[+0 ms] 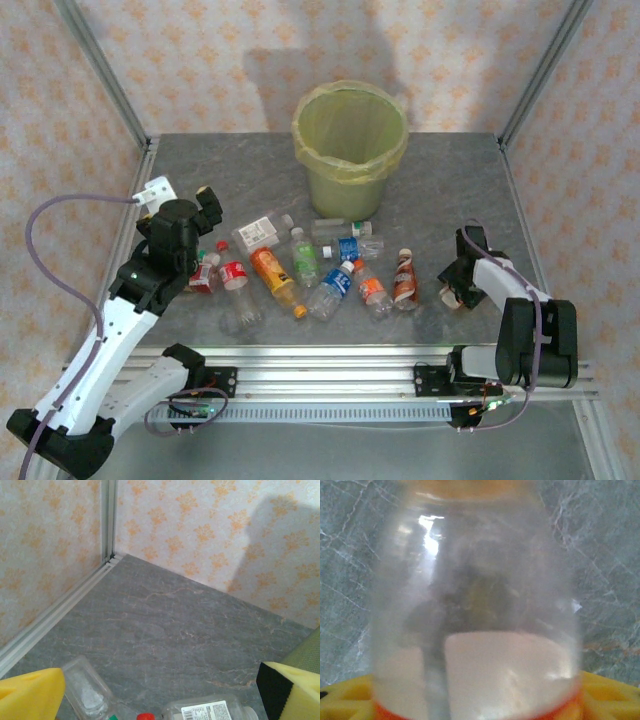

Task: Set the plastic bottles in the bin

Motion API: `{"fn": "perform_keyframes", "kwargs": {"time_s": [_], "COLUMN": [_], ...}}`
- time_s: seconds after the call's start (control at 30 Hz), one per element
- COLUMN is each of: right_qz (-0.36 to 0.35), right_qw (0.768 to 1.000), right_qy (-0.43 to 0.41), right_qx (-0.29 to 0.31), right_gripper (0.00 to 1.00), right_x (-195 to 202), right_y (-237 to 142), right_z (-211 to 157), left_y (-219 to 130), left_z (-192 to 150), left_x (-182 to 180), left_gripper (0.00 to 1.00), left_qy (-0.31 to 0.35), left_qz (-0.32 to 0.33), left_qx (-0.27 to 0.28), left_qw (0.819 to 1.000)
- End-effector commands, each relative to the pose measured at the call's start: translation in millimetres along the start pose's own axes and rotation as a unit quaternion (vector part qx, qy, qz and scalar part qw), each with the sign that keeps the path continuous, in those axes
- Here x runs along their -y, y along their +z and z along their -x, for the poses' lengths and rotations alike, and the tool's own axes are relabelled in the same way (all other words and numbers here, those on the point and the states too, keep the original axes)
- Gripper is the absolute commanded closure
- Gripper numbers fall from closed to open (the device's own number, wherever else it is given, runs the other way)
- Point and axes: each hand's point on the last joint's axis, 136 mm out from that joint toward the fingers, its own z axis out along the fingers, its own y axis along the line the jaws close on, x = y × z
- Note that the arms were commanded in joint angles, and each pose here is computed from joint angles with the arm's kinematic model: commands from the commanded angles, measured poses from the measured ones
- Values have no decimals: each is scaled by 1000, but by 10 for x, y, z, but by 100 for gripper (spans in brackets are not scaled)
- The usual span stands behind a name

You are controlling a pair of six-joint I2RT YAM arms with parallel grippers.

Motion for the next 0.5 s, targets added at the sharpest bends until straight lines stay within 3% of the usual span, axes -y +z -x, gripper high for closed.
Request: {"fn": "perform_keyframes", "kwargs": {"time_s": [0.0, 0.2, 0.37, 0.47], "right_qz": [39, 63, 79, 113], "right_qw": [999, 998, 993, 985], "right_qy": [-9, -24, -60, -78], "right_qx": [7, 21, 61, 100], "right_gripper": [43, 56, 57, 58], "right_x": [-179, -280, -470, -670], "right_y": [-38, -214, -536, -923], "right_z": [61, 115, 191, 297], "left_y": [-6, -18, -46, -48], "left_z": [13, -42, -110, -151], "left_x": [-117, -251, -401, -442], "left_gripper": [0, 0, 0, 0], "left_qy": [-32, -47, -77, -88], "left_qz": [23, 54, 77, 77], "left_qx": [12, 9, 21, 28], "left_qw": [999, 997, 994, 993]}}
